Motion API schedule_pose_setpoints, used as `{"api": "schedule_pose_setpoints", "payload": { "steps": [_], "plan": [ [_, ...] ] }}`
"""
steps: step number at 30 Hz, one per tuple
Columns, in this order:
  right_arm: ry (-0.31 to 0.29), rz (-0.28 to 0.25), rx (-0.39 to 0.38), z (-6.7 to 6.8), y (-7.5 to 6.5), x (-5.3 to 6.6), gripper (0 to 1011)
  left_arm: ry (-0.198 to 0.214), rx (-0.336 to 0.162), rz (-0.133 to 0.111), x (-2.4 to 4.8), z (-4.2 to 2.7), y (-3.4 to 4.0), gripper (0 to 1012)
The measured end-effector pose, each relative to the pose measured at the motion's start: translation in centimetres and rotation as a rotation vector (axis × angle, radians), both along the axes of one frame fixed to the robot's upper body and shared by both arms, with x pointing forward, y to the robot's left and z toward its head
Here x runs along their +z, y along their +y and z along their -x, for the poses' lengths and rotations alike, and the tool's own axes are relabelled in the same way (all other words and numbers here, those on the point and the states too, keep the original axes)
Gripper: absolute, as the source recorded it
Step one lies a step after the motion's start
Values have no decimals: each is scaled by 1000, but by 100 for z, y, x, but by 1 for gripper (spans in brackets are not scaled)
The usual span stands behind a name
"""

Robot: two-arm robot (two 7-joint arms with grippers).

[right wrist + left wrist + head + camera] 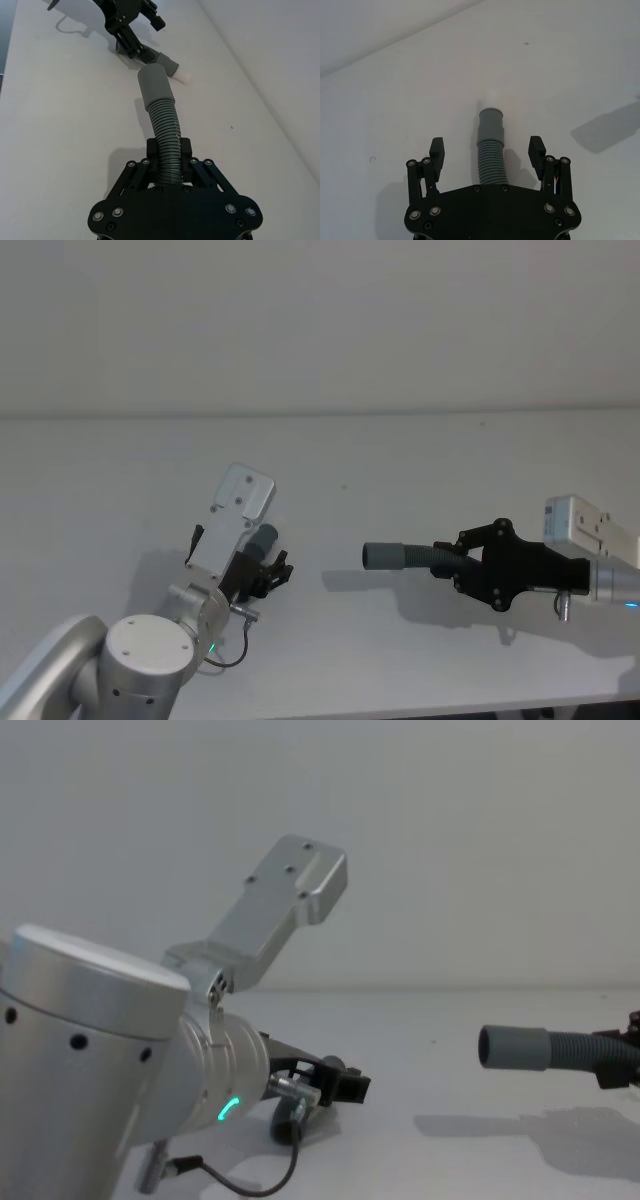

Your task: Use both hands to pick up one end of the pipe from the table, align the ends, and insert them.

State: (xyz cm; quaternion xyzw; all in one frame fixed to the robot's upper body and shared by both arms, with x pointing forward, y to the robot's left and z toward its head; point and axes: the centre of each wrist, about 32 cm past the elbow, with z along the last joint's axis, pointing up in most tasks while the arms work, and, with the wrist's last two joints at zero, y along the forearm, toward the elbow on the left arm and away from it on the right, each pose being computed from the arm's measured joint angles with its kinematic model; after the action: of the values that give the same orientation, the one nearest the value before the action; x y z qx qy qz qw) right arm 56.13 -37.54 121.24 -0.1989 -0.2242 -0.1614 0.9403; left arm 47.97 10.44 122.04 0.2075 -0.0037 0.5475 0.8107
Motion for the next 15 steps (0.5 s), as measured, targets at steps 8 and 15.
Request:
{"api": "schedule_pose_setpoints", "payload": {
  "steps": [8,15],
  "plan": [
    [0,0,0,0,0,0,233,-7,35,31,-99,-50,-33,1001],
    [0,0,0,0,0,0,233,-4,51,66,-179,-94,-50,1001]
  ]
}}
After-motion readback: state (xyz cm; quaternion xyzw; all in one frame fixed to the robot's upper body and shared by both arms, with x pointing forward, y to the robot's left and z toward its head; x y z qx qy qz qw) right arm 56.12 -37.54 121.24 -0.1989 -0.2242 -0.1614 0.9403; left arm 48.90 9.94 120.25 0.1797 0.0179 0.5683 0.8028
